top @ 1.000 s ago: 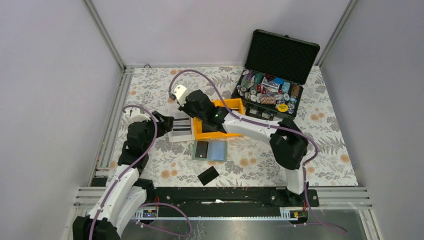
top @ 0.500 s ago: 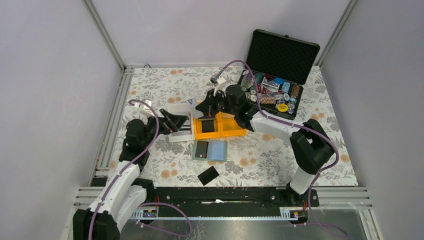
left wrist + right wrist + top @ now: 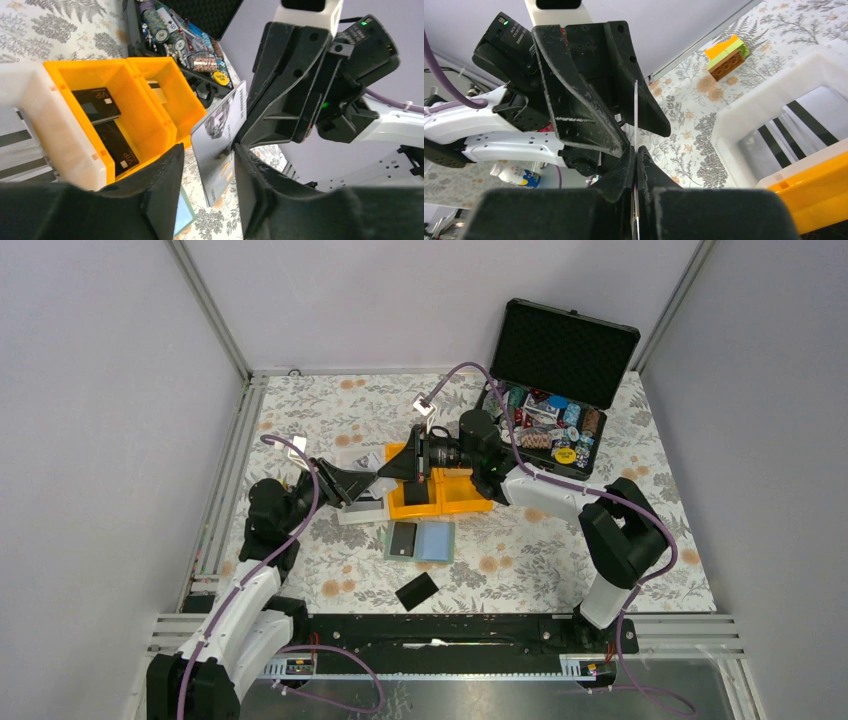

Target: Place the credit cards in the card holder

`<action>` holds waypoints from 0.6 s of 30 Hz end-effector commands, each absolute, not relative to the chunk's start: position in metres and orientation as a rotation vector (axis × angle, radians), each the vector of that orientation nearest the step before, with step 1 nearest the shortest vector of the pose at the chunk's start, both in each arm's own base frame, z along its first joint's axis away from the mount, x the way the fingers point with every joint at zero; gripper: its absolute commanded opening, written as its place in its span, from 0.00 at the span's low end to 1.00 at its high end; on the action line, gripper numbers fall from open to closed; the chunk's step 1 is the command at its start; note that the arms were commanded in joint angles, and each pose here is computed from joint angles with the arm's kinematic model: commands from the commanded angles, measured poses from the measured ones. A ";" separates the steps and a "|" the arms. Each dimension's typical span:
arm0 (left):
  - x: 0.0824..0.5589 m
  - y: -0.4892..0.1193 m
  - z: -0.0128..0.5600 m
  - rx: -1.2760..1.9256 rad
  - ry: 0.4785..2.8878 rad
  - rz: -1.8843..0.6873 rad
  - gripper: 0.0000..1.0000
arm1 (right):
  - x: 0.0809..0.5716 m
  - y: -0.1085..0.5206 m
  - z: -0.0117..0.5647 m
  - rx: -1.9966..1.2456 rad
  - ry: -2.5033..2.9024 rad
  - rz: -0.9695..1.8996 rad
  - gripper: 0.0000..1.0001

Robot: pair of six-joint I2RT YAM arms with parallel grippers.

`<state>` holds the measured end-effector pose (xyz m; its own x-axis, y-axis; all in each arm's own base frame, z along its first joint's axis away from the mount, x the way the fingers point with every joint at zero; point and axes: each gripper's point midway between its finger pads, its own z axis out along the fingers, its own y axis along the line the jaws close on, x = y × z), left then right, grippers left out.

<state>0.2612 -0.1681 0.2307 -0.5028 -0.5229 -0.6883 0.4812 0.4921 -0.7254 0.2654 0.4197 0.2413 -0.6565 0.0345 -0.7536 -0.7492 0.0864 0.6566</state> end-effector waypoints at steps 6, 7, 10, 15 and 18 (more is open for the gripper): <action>0.246 -0.170 0.271 0.073 1.553 -1.249 0.08 | 0.245 0.411 0.276 -0.789 1.642 1.710 0.00; 0.245 -0.170 0.272 0.077 1.550 -1.249 0.03 | 0.245 0.410 0.277 -0.790 1.643 1.708 0.00; 0.242 -0.170 0.274 0.087 1.541 -1.246 0.00 | 0.246 0.408 0.279 -0.783 1.641 1.711 0.11; 0.233 -0.174 0.276 0.130 1.519 -1.278 0.00 | 0.246 0.401 0.289 -0.787 1.613 1.730 0.35; 0.225 -0.178 0.280 0.172 1.503 -1.316 0.00 | 0.242 0.398 0.297 -0.817 1.590 1.742 0.46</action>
<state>0.2365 -0.1736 0.2643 -0.4450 -0.5176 -0.7308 0.6091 0.4233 -0.6707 0.2542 0.4097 0.2569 -0.6758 0.0167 -0.7369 -0.7367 0.0177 0.6760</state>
